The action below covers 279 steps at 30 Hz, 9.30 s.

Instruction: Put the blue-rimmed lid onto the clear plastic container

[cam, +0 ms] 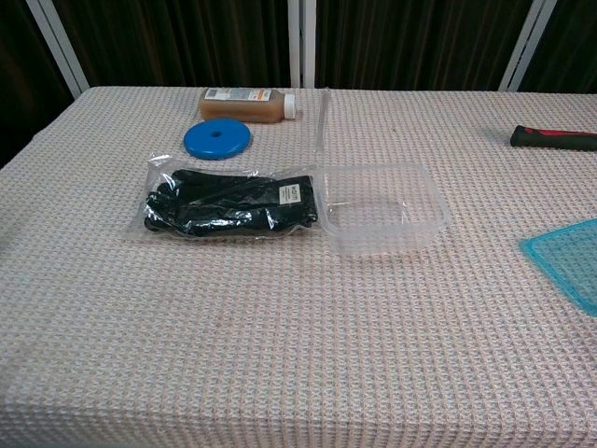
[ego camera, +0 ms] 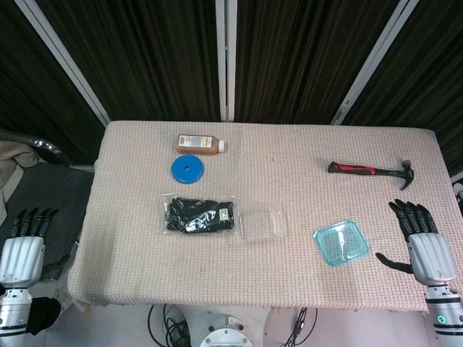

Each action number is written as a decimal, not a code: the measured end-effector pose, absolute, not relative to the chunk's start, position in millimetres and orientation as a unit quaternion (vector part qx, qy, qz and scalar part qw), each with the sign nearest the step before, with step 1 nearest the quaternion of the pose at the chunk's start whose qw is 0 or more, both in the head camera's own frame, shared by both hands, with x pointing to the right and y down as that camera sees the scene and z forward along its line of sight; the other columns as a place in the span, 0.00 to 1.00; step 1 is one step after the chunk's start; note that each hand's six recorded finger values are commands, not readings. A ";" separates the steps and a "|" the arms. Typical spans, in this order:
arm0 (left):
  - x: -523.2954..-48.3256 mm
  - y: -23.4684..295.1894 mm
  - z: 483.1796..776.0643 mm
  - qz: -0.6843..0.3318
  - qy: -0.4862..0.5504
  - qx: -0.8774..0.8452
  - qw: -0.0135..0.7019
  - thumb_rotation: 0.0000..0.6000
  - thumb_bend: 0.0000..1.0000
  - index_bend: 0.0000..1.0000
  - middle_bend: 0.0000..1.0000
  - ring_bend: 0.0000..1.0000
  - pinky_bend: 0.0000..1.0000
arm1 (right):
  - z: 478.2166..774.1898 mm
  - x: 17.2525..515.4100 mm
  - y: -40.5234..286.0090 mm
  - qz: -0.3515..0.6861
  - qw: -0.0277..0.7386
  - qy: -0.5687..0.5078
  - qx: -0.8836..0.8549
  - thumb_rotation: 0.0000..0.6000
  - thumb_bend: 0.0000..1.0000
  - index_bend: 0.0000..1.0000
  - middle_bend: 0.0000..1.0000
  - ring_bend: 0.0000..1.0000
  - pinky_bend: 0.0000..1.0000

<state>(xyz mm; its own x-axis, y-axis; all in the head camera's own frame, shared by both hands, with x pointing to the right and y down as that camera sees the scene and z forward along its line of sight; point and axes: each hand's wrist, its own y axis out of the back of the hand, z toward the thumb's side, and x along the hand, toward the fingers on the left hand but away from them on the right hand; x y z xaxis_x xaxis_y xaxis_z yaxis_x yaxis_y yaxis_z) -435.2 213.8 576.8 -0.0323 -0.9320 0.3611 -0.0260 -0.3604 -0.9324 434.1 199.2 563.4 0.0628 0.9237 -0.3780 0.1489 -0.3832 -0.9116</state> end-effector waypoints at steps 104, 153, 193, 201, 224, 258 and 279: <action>-423.1 218.0 581.9 -0.591 0.408 -0.587 0.374 1.00 0.03 0.14 0.12 0.05 0.00 | 722.1 377.4 157.3 0.564 0.343 -0.133 -0.739 1.00 0.00 0.00 0.05 0.00 0.00; -420.4 216.1 575.5 -0.582 0.408 -0.590 0.382 1.00 0.03 0.14 0.12 0.05 0.00 | 661.8 355.0 128.7 0.499 0.388 -0.186 -0.752 1.00 0.15 0.00 0.28 0.00 0.00; -433.7 226.3 587.0 -0.586 0.419 -0.592 0.362 1.00 0.03 0.14 0.12 0.05 0.00 | 691.8 176.4 86.2 0.470 0.413 -0.059 -0.777 1.00 0.15 0.00 0.26 0.00 0.00; -433.1 225.3 585.9 -0.585 0.419 -0.591 0.364 1.00 0.03 0.14 0.12 0.05 0.00 | 696.1 178.1 86.9 0.473 0.408 -0.059 -0.779 1.00 0.15 0.00 0.26 0.00 0.00; -434.8 227.8 588.2 -0.587 0.420 -0.591 0.360 1.00 0.03 0.14 0.12 0.05 0.00 | 706.6 173.6 85.7 0.473 0.412 -0.058 -0.777 1.00 0.14 0.00 0.24 0.00 0.00; -437.0 228.0 587.9 -0.588 0.423 -0.589 0.358 1.00 0.03 0.14 0.12 0.05 0.00 | 678.8 195.9 99.9 0.442 0.424 -0.100 -0.785 1.00 0.00 0.00 0.18 0.00 0.00; -433.8 228.7 584.3 -0.587 0.423 -0.588 0.362 1.00 0.03 0.14 0.12 0.05 0.00 | 674.4 202.1 153.1 0.381 0.401 -0.087 -0.829 1.00 0.00 0.00 0.22 0.00 0.00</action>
